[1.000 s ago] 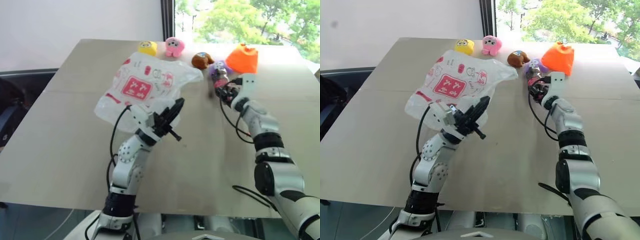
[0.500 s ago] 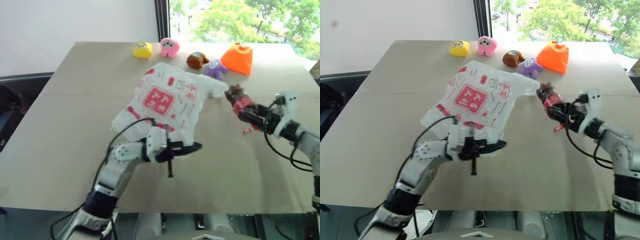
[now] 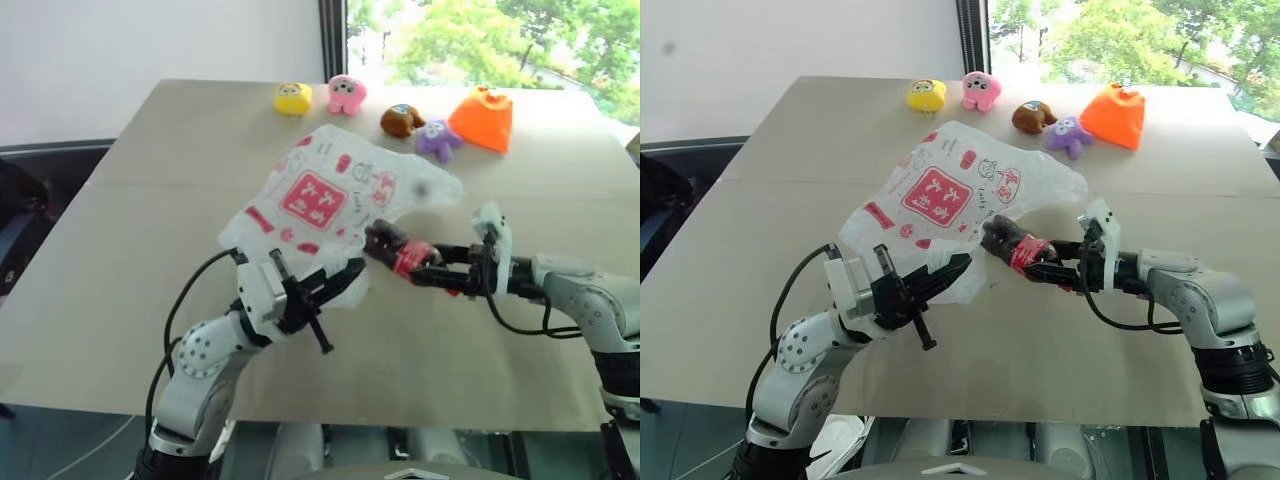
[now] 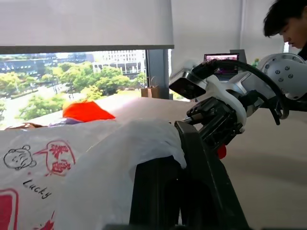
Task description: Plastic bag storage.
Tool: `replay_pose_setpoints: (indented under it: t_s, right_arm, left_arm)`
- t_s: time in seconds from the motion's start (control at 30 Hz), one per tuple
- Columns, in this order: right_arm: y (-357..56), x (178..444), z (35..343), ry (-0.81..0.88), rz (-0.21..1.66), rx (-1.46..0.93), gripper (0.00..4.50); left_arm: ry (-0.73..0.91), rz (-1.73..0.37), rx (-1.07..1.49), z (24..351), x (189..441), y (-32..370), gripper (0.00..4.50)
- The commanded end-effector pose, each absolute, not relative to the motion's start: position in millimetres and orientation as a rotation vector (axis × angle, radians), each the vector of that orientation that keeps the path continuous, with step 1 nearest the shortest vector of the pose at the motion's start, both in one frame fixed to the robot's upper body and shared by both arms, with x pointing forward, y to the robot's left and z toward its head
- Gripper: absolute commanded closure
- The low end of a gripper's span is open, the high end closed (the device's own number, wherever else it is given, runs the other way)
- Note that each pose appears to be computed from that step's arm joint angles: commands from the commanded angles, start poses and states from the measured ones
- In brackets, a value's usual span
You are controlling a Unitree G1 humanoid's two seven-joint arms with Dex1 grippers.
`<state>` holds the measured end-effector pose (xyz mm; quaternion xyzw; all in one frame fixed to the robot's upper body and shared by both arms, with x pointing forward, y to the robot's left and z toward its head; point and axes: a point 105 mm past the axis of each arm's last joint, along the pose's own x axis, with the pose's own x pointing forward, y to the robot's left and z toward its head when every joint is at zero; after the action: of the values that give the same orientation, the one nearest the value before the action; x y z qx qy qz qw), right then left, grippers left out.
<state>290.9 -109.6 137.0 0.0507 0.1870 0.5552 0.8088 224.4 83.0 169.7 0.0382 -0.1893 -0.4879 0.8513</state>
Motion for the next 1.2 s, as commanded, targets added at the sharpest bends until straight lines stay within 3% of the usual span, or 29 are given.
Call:
replay_pose_setpoints:
  t_s: [0.03, 0.2, 0.37, 0.6, 0.73, 1.07, 1.2]
  right_arm:
    - [-105, 290, 148, 0.357, 1.260, 0.055, 1.46]
    - [-93, 296, 142, 0.389, 1.288, 0.028, 1.46]
    - [-76, 351, 157, 0.242, 1.083, 0.098, 1.46]
    - [-49, 384, 172, 0.078, 0.902, 0.205, 1.46]
    - [-57, 401, 180, 0.002, 0.738, 0.280, 1.46]
    - [-85, 401, 211, -0.163, 0.612, 0.408, 1.46]
    - [-81, 390, 198, -0.108, 0.678, 0.298, 1.46]
  left_arm:
    - [-0.439, -1.026, 0.120, 174, 213, 80, 4.50]
    - [-0.432, -1.008, 0.086, 170, 208, 76, 4.50]
    - [-0.407, -0.997, 0.077, 164, 205, 75, 4.50]
    - [-0.358, -0.990, 0.068, 150, 204, 81, 4.50]
    - [-0.366, -0.959, 0.076, 153, 210, 90, 4.50]
    - [-0.411, -0.834, 0.010, 165, 229, 112, 4.50]
    - [-0.418, -0.817, -0.025, 167, 232, 116, 4.50]
